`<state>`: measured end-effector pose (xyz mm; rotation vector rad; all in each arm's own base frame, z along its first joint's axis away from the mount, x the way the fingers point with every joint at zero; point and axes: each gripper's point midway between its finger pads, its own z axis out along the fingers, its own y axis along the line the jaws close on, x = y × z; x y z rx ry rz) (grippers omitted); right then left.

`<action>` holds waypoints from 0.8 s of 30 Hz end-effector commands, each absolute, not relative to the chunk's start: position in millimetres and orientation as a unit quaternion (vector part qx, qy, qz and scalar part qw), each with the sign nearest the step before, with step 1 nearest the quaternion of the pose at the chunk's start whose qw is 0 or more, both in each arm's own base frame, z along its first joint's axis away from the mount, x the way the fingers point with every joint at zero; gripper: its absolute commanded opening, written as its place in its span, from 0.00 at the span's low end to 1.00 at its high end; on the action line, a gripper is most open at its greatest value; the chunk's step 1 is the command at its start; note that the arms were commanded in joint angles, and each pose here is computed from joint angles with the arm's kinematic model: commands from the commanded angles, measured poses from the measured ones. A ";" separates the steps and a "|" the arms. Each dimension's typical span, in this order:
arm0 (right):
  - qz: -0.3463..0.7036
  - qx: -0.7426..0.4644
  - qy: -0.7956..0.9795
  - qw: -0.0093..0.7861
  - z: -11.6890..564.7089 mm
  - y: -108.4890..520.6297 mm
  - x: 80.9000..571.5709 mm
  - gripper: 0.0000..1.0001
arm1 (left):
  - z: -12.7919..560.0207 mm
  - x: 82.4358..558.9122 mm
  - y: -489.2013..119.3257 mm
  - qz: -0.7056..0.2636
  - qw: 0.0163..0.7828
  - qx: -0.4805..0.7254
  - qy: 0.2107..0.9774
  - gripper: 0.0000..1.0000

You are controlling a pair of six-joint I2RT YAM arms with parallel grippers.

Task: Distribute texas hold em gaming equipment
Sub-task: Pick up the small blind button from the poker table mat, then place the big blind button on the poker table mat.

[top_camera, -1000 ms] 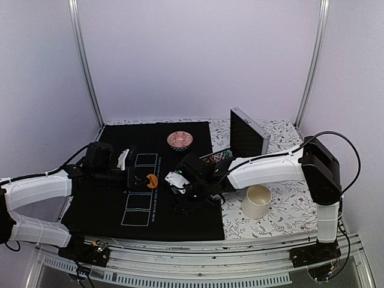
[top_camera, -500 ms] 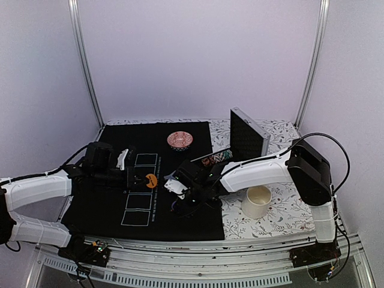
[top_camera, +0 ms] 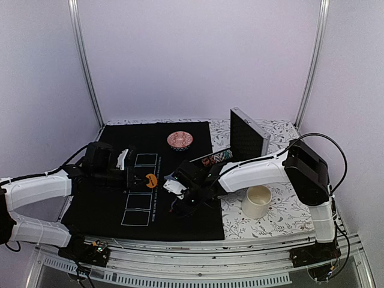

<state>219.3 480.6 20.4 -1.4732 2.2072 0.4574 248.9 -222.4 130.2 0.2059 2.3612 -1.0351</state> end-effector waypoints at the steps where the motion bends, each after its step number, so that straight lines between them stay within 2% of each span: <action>1: 0.162 -0.533 0.799 0.226 15.3 482.5 225.3 0.47 | 133.0 248.6 -219.9 -0.388 0.281 0.080 0.874 0.00; 7: 0.167 -0.531 0.797 0.234 27.4 479.1 223.9 0.40 | 128.5 247.3 -219.6 -0.387 0.275 0.080 0.876 0.00; 18: 0.169 -0.524 0.800 0.238 45.3 464.7 217.5 0.42 | 126.8 247.7 -220.4 -0.386 0.274 0.084 0.877 0.00; 24: 0.175 -0.514 0.803 0.248 64.0 457.1 215.0 0.36 | 119.3 241.4 -225.9 -0.393 0.255 0.090 0.879 0.00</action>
